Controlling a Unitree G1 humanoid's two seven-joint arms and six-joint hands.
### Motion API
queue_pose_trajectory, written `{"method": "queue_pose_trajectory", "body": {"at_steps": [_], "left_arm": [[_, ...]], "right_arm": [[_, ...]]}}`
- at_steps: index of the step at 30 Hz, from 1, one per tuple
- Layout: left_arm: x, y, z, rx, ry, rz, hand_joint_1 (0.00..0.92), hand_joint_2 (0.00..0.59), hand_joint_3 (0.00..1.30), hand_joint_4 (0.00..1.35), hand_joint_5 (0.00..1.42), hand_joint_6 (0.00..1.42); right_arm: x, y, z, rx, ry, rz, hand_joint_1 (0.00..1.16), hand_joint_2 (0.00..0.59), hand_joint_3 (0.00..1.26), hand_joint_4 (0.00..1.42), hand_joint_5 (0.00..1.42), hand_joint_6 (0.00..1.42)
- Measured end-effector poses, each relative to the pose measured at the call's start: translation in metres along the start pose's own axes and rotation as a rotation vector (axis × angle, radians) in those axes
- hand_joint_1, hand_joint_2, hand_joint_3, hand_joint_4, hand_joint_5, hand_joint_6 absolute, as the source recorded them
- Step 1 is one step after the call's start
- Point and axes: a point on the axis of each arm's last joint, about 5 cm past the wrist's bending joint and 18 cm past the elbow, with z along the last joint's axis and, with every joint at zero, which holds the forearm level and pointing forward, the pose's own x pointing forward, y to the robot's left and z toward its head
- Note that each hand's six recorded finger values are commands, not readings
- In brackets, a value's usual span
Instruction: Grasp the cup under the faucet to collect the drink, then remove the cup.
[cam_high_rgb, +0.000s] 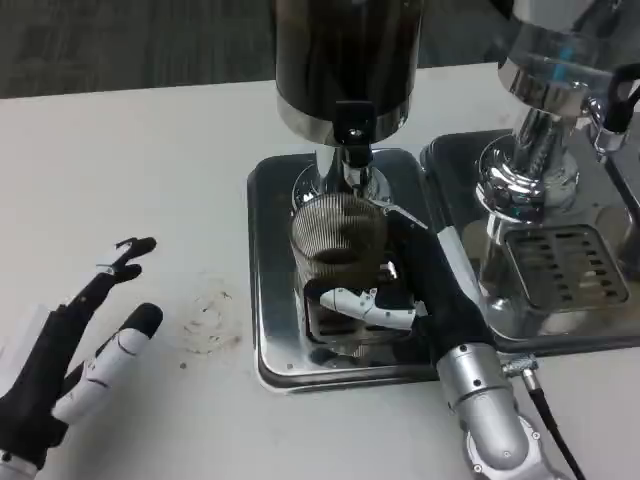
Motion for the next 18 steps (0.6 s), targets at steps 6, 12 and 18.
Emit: {"method": "queue_pose_trajectory", "body": {"at_steps": [6,12,18], "left_arm": [[-0.0038,-0.0006,-0.0006,-0.001,0.012,-0.003,0.0,0.184,0.17,0.03,0.15,0.04],[-0.0041,-0.0003,0.0002,0.001,0.013,-0.002,0.0,0.188,0.17,0.03,0.15,0.04],[-0.0045,-0.0002,0.0009,0.002,0.009,-0.001,0.0,0.19,0.17,0.04,0.15,0.04]], "right_arm": [[0.0006,0.0025,-0.0012,-0.012,-0.007,-0.059,1.02,0.129,0.53,0.57,0.53,0.57],[0.0011,0.0034,-0.0012,-0.017,-0.016,-0.111,1.04,0.105,0.58,0.62,0.6,0.63],[0.0,0.005,-0.0019,-0.04,-0.023,-0.151,1.05,0.088,0.63,0.65,0.65,0.67]]}}
